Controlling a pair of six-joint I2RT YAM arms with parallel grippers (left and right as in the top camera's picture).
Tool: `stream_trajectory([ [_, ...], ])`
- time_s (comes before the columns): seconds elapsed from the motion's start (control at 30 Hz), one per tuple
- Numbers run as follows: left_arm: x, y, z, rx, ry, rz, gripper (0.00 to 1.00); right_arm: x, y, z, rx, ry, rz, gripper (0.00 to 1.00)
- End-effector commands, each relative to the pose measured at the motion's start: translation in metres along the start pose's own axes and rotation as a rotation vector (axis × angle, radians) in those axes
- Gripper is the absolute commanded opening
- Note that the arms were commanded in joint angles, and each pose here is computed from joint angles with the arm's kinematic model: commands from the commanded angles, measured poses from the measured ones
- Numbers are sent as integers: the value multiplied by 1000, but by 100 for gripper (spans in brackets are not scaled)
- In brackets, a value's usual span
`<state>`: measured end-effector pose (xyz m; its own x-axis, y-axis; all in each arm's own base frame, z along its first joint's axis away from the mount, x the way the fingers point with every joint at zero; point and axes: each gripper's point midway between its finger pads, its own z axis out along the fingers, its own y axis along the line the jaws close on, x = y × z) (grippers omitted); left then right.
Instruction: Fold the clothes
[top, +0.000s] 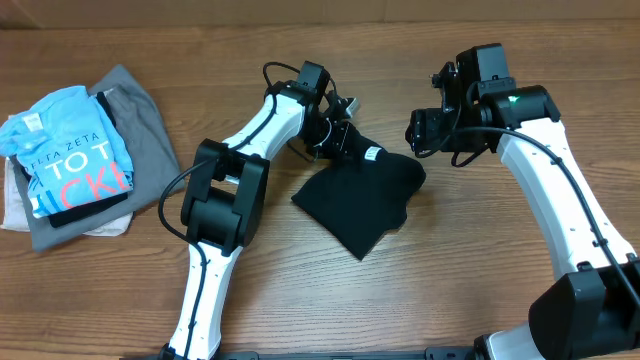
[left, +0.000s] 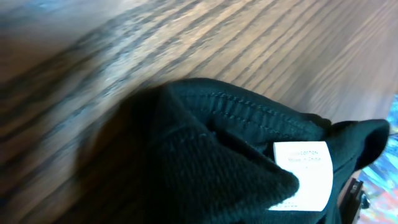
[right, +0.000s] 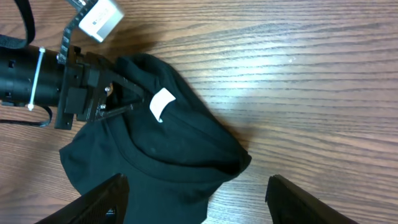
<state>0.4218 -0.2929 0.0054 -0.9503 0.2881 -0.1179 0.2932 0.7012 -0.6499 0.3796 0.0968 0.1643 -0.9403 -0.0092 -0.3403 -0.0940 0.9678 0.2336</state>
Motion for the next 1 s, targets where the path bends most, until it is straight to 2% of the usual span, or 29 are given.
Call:
stream_trajectory([
  [0.0,-21,22,-48,-172,-97,-27,4,-4,-6,-3,35,-14,-2,75],
  [0.2,-34,28,-168,-375,-280,-141,4,-1,-23,-4,127,-7,3,75],
  [0.27,-28,29,-206,-427,-338,-188,4,0,-26,-4,145,-6,7,74],
  [0.33,-20,32,-241,-474,-390,-236,4,1,-30,-5,148,-2,20,69],
  [0.5,12,35,-325,-564,-507,-318,4,3,-48,-9,163,7,91,68],
  [0.8,69,52,-435,-710,-704,-458,4,11,-77,-16,193,34,172,68],
  [0.97,95,72,-473,-745,-778,-549,4,13,-85,-18,200,38,194,68],
])
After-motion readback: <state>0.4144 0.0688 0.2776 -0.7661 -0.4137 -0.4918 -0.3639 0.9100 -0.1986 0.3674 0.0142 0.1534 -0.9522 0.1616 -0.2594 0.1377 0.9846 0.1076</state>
